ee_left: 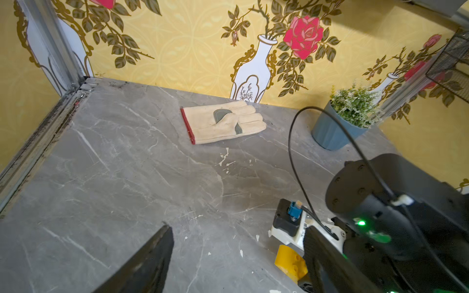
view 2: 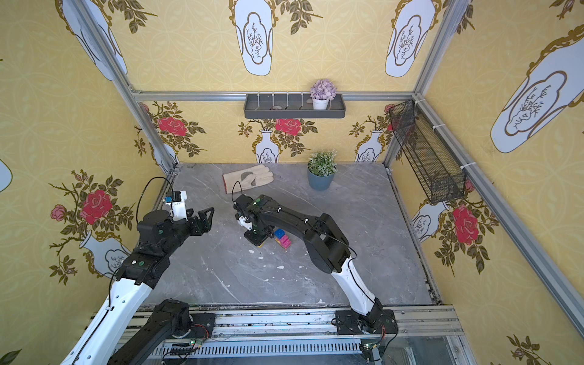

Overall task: Assemble the letter s with lego
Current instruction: Adjust the lego brick at the center of the board.

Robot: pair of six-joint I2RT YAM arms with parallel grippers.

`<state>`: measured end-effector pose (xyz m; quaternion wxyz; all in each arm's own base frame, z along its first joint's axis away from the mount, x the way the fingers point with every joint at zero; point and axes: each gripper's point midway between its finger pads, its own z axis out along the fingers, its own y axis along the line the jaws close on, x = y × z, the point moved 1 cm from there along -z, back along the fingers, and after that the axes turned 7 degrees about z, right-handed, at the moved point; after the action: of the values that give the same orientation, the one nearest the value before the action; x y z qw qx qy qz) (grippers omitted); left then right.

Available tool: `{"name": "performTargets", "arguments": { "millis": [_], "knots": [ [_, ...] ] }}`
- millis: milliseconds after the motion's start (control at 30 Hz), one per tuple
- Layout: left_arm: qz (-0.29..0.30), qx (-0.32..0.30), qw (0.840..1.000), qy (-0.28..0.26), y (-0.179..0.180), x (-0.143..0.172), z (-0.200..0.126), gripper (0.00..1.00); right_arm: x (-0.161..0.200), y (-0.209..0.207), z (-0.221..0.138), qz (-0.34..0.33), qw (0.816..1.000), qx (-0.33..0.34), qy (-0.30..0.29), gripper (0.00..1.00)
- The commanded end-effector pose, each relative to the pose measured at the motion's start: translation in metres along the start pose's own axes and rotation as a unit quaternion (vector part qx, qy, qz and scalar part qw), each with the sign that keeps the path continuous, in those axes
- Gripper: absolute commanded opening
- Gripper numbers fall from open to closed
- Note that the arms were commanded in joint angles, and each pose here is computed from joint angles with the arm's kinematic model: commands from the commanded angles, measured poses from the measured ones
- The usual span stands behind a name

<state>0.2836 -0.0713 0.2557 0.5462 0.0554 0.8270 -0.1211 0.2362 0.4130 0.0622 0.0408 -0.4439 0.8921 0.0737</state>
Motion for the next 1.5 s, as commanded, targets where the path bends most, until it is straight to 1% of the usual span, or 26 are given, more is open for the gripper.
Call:
{"name": "performTargets", "arguments": {
  "millis": [0, 167, 267, 367, 467, 533, 600, 667, 733, 833, 900, 933, 1000, 1133, 1300, 1467],
  "knots": [
    [0.011, -0.013, 1.0, 0.02, 0.004, 0.008, -0.001, 0.83, -0.002, 0.003, 0.013, -0.029, 0.999, 0.007, 0.015, 0.28],
    [0.017, -0.007, 1.0, 0.022, 0.003, 0.008, -0.002, 0.82, -0.007, 0.006, 0.023, -0.027, 0.999, -0.003, 0.019, 0.28],
    [0.014, -0.004, 1.0, 0.025, 0.002, 0.011, -0.001, 0.82, -0.02, 0.006, 0.015, -0.008, 1.0, -0.012, -0.006, 0.29],
    [0.006, -0.002, 1.0, 0.025, 0.001, 0.012, -0.001, 0.82, -0.039, -0.004, -0.007, 0.035, 0.998, -0.03, -0.043, 0.29],
    [-0.012, 0.001, 1.0, 0.024, 0.0, 0.013, -0.001, 0.82, -0.061, -0.034, -0.042, 0.1, 0.99, -0.036, -0.097, 0.29],
    [-0.033, 0.001, 0.999, 0.029, 0.0, 0.019, 0.001, 0.82, -0.068, -0.067, -0.067, 0.155, 0.979, -0.027, -0.128, 0.28],
    [-0.052, 0.015, 0.997, 0.049, -0.007, 0.031, 0.008, 0.81, -0.064, -0.095, -0.086, 0.198, 0.969, -0.023, -0.143, 0.29],
    [-0.058, 0.026, 0.995, 0.078, -0.02, 0.05, 0.017, 0.81, -0.054, -0.119, -0.098, 0.236, 0.96, -0.015, -0.149, 0.29],
    [-0.057, 0.044, 0.991, 0.117, -0.04, 0.076, 0.031, 0.81, -0.03, -0.142, -0.096, 0.272, 0.953, -0.009, -0.133, 0.28],
    [-0.055, 0.075, 0.98, 0.176, -0.072, 0.117, 0.049, 0.81, 0.007, -0.165, -0.087, 0.32, 0.941, -0.002, -0.108, 0.29],
    [-0.054, 0.089, 0.973, 0.204, -0.086, 0.139, 0.059, 0.81, 0.032, -0.173, -0.079, 0.345, 0.935, 0.002, -0.088, 0.29],
    [-0.047, 0.107, 0.969, 0.22, -0.1, 0.151, 0.061, 0.81, 0.045, -0.176, -0.073, 0.356, 0.931, 0.004, -0.076, 0.28],
    [-0.054, 0.123, 0.962, 0.236, -0.108, 0.162, 0.068, 0.81, 0.066, -0.177, -0.06, 0.369, 0.928, 0.006, -0.053, 0.28],
    [-0.048, 0.135, 0.956, 0.256, -0.115, 0.168, 0.073, 0.81, 0.09, -0.164, -0.036, 0.372, 0.928, -0.002, -0.023, 0.28],
    [-0.044, 0.15, 0.948, 0.275, -0.121, 0.172, 0.074, 0.82, 0.09, -0.145, -0.011, 0.357, 0.934, -0.001, -0.001, 0.28],
    [-0.043, 0.151, 0.945, 0.288, -0.12, 0.177, 0.07, 0.82, 0.083, -0.128, 0.004, 0.348, 0.937, -0.005, 0.012, 0.28]
  ]
}}
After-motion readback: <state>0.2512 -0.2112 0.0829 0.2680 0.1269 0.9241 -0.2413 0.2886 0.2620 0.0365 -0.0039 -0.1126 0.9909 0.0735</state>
